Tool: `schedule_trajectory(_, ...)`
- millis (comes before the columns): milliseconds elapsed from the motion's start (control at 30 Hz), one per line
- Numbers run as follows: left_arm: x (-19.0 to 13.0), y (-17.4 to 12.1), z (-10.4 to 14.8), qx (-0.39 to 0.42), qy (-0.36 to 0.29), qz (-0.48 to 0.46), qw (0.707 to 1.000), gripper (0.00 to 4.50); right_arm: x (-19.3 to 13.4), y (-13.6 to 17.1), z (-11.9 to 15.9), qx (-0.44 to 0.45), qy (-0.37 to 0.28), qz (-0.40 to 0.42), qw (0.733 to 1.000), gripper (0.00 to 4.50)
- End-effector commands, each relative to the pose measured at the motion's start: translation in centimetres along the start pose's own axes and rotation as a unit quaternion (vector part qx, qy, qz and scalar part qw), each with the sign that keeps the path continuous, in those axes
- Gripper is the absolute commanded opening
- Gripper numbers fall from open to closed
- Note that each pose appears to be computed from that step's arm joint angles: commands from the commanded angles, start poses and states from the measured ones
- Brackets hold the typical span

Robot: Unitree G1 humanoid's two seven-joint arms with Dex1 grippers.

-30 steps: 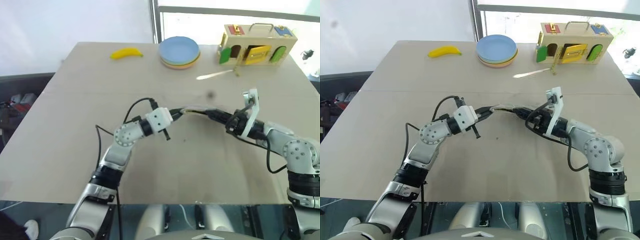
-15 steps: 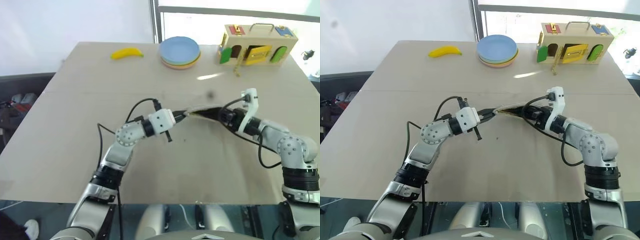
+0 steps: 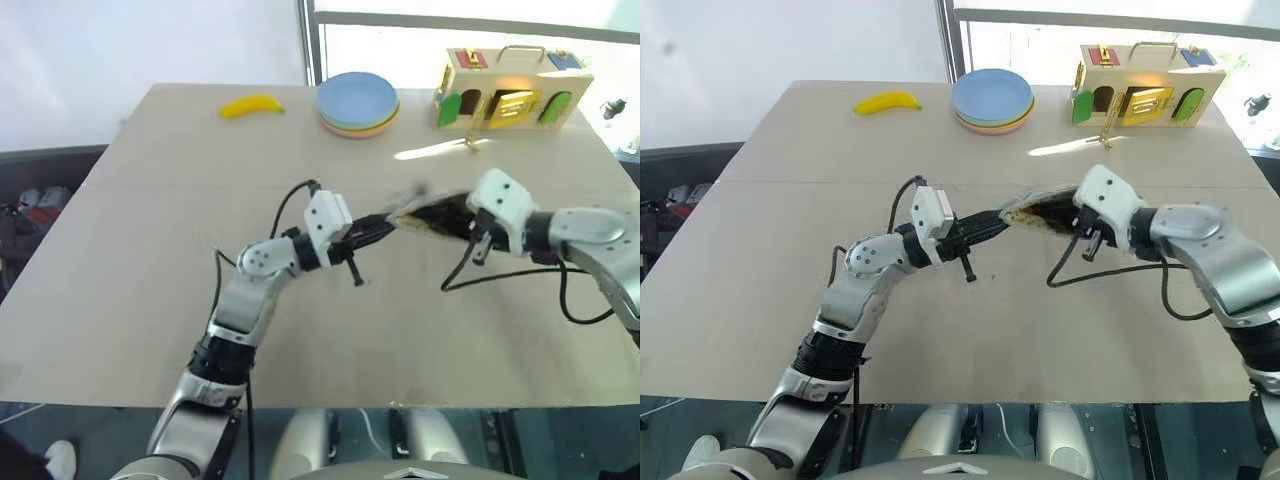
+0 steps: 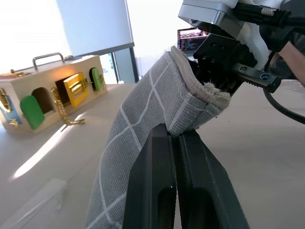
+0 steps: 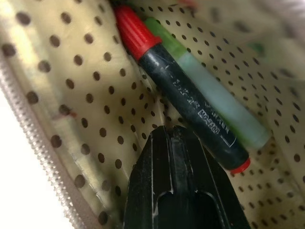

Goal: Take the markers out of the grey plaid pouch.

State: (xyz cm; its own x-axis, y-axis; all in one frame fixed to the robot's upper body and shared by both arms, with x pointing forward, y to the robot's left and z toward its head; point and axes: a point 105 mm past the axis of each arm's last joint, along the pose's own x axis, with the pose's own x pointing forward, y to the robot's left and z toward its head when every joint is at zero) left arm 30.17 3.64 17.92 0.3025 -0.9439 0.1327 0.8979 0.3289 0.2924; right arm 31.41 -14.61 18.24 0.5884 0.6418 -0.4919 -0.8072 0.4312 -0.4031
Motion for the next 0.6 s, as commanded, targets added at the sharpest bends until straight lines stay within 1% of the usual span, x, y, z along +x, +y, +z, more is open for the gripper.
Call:
schedule_trajectory(33,-0.1,-1.4,1.4,-0.042,-0.027,-0.028,0.998,0.00,-1.3,0.5,1.1,-0.051,0.022,0.028,0.998,0.02)
schedule_trajectory(67,-0.1,-1.7,1.2,-0.061,-0.025,-0.031,0.997,0.00,-1.5,0.5,1.1,-0.061,0.029,0.033,0.997,0.02)
schedule_trajectory(133,-0.4,-2.2,0.7,-0.100,-0.020,-0.038,0.994,0.00,-1.8,0.7,1.3,-0.080,0.044,0.046,0.995,0.55)
schedule_trajectory(167,-0.5,-2.4,0.4,-0.115,-0.016,-0.038,0.993,0.00,-1.9,0.8,1.3,-0.094,0.054,0.055,0.993,0.88)
schedule_trajectory(300,-1.0,-2.4,-0.7,-0.191,-0.013,-0.022,0.981,0.00,-1.7,2.0,0.9,-0.139,0.085,0.109,0.981,2.76)
schedule_trajectory(333,-1.0,-2.3,-0.8,-0.204,-0.014,-0.018,0.979,0.00,-1.5,2.1,1.0,-0.143,0.086,0.116,0.979,3.35)
schedule_trajectory(433,-1.2,-2.3,-1.3,-0.215,-0.005,-0.014,0.977,0.00,-1.2,2.2,1.0,-0.166,0.096,0.133,0.972,4.48)
schedule_trajectory(600,-1.4,-3.0,-2.4,-0.213,0.016,-0.023,0.977,0.00,-0.5,2.0,0.0,-0.201,0.127,0.155,0.959,4.48)
